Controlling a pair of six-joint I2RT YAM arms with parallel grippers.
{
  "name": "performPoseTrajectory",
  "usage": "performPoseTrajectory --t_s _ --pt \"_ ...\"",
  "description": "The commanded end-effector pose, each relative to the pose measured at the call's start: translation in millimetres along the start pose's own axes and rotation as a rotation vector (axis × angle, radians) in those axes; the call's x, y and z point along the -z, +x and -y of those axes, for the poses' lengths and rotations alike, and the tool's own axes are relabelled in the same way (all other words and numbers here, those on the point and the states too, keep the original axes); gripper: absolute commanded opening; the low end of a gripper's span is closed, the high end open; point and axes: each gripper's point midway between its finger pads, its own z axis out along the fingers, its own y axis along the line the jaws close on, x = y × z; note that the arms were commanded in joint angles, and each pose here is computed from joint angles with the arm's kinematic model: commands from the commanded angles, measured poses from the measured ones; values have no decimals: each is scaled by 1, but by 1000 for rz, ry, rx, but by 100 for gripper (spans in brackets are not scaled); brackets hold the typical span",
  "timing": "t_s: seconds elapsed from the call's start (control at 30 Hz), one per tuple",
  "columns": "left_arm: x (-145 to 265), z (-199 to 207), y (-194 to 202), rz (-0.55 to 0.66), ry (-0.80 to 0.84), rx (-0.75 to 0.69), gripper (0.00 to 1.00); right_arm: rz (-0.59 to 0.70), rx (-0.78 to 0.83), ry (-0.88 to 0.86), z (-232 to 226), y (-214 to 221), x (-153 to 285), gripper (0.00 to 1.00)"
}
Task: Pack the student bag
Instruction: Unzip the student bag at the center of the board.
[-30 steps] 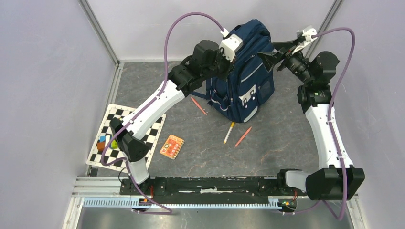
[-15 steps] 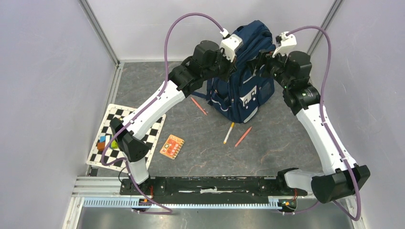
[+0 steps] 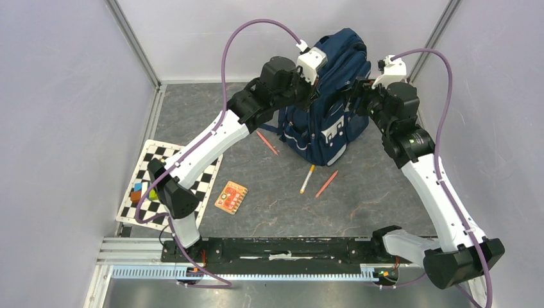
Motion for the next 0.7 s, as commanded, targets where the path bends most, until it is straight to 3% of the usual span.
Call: performPoseTrajectory --t_s 0.0,0.23,0.33,0.47,0.67 --pt "37 4 -49 140 7 21 2 -41 7 145 29 15 -1 68" --pt "41 21 -43 172 108 -13 2 -36 -17 257 44 9 -15 62" --pt "44 5 -40 168 18 1 2 -26 -7 364 63 11 -13 55" --pt "47 -30 -33 134 -137 78 2 -10 0 441 79 14 -5 37" --pt "59 -65 -32 169 -217 186 2 -19 -62 476 105 31 4 27"
